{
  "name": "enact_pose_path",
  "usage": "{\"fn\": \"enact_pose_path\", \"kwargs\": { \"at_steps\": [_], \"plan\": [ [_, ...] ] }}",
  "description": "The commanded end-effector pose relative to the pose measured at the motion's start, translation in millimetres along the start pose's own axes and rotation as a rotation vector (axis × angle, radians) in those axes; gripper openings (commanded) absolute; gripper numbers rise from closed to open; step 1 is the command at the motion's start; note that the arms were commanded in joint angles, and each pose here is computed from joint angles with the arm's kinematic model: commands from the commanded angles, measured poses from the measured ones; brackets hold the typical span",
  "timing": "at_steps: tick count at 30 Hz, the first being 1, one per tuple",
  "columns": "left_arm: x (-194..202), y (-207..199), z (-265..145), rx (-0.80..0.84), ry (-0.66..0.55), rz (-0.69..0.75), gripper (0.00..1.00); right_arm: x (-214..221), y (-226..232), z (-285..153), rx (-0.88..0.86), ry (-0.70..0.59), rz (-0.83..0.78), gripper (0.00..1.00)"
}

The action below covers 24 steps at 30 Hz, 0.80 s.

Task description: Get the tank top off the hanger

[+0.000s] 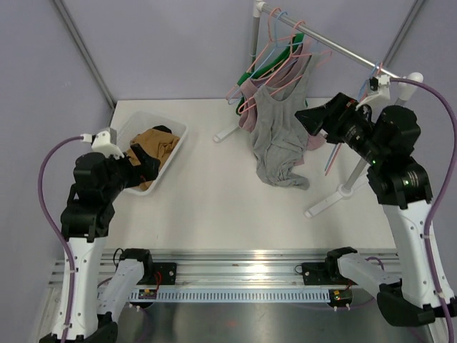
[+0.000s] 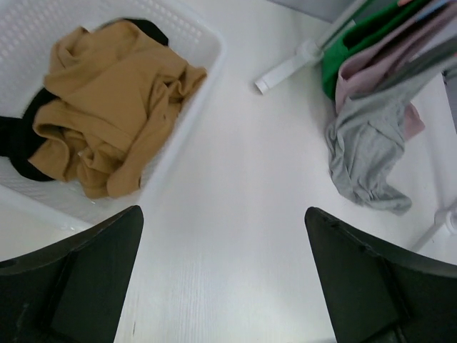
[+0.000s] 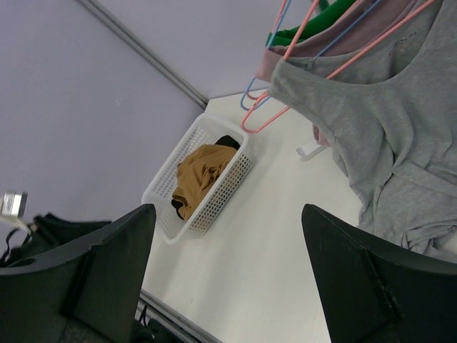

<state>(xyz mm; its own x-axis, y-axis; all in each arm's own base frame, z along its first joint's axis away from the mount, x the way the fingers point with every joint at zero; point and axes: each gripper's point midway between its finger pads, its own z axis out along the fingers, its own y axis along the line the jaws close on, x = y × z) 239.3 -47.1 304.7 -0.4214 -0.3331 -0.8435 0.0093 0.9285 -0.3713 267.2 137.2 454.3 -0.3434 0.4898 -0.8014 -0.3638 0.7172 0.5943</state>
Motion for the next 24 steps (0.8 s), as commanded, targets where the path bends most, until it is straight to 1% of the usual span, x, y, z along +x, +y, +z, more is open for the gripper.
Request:
{"fn": "enact_pose_path", "kwargs": {
  "at_steps": [1, 2, 3, 5, 6, 7, 8, 9, 10, 11, 12, 13, 14, 15, 16, 17, 18, 19, 21, 22, 24],
  "plan": [
    [20, -17, 3, 0.151, -0.003, 0.042, 0.99, -35, 1, 22, 0.028, -0.106, 0.042, 0.88],
    [23, -18, -3, 0.171, -0.023, 0.052, 0.99, -39, 0, 27, 0.034, -0.111, 0.044, 0.83],
    [28, -17, -3, 0.175, -0.022, 0.056, 0.99, -37, -8, 41, 0.06, -0.101, 0.056, 0.81],
    [40, -14, 0, 0.181, -0.015, 0.057, 0.99, -42, -10, 53, 0.079, -0.11, 0.068, 0.78],
    [42, -12, 1, 0.178, -0.015, 0.056, 0.99, -39, -23, 68, 0.14, -0.11, 0.07, 0.78],
    [48, -8, 4, 0.169, -0.004, 0.058, 0.99, -40, -11, 73, 0.132, -0.112, 0.035, 0.78],
    [48, -4, 5, 0.148, -0.01, 0.057, 0.99, -37, -12, 80, 0.161, -0.113, 0.015, 0.78],
    [48, -3, 5, 0.139, -0.011, 0.056, 0.99, -34, -25, 95, 0.238, -0.119, -0.002, 0.78],
    [48, -2, 4, 0.136, -0.008, 0.057, 0.99, -34, -12, 101, 0.223, -0.12, -0.027, 0.78],
    [48, -3, 4, 0.14, -0.01, 0.058, 0.99, -32, -12, 108, 0.238, -0.12, -0.036, 0.78],
    [49, -3, 5, 0.141, -0.009, 0.058, 0.99, -27, -26, 122, 0.307, -0.12, -0.048, 0.78],
    [50, -3, 5, 0.139, -0.008, 0.05, 0.99, -23, -24, 128, 0.321, -0.116, -0.066, 0.78],
    [51, -1, 6, 0.135, -0.008, 0.046, 0.99, -31, -24, 131, 0.338, -0.141, -0.072, 0.79],
    [53, -1, 7, 0.133, -0.003, 0.041, 0.99, -25, -36, 145, 0.387, -0.133, -0.102, 0.78],
    [53, 0, 7, 0.131, -0.002, 0.037, 0.99, -34, -30, 149, 0.387, -0.155, -0.108, 0.79],
    [54, -1, 7, 0.134, 0.001, 0.037, 0.99, -22, -42, 162, 0.438, -0.118, -0.13, 0.79],
    [54, 0, 7, 0.132, 0.0, 0.039, 0.99, -26, -48, 165, 0.48, -0.135, -0.149, 0.79],
    [54, -1, 7, 0.136, -0.002, 0.039, 0.99, -34, -44, 168, 0.477, -0.154, -0.151, 0.79],
    [55, -3, 5, 0.147, -0.001, 0.042, 0.99, -33, -54, 181, 0.519, -0.158, -0.172, 0.79],
    [54, -3, 5, 0.148, -0.005, 0.042, 0.99, -39, -49, 185, 0.511, -0.176, -0.17, 0.79],
    [55, -5, 4, 0.16, -0.004, 0.042, 0.99, -30, -58, 200, 0.534, -0.151, -0.184, 0.78]
  ]
}}
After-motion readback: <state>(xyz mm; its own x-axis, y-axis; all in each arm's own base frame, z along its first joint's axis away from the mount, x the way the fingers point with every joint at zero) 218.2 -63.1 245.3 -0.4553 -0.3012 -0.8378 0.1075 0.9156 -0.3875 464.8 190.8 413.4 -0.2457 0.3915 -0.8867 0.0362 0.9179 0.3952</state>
